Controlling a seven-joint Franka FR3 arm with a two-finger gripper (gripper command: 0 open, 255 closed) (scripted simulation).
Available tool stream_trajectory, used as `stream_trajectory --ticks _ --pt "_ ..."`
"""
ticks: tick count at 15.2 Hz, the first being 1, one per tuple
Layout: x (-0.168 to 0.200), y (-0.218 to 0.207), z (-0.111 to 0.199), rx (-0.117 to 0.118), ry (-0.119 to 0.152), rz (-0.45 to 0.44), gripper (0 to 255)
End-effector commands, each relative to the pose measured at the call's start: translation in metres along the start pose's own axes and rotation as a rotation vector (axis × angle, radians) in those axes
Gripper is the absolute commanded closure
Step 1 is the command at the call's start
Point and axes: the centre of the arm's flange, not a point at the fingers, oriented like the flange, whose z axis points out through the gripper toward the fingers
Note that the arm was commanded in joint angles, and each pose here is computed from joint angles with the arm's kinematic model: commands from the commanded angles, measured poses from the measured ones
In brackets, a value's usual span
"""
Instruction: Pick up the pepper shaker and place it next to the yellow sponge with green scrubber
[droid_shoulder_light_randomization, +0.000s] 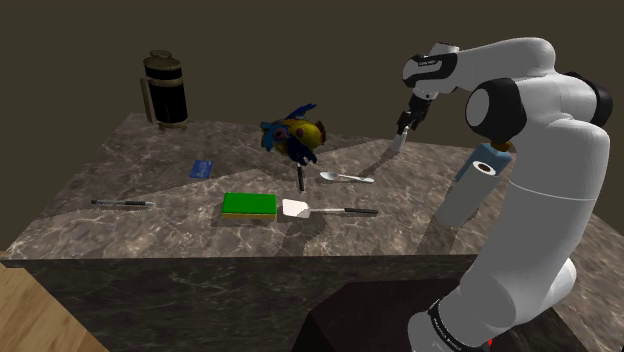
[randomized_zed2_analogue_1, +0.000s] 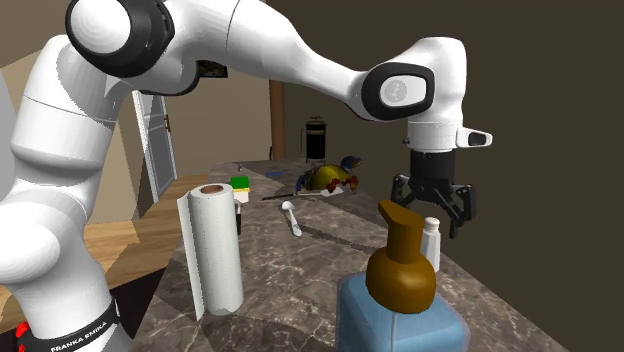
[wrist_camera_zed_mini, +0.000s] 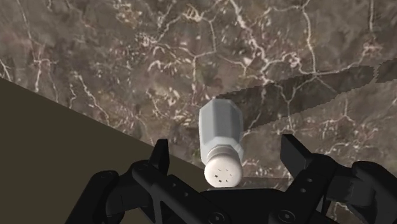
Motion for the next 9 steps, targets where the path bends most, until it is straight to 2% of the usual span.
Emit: stream_trajectory --ticks 1,4,5,9 --pt "0.0000 -0.0001 0.0003 0.000 0.000 0.000 0" --pt "0.0000 0.0000 0.0003 0.000 0.000 0.000 0" --pt "0.0000 0.0000 0.0003 0.000 0.000 0.000 255" --pt "0.0000 -0.0001 0.0003 0.000 0.000 0.000 255"
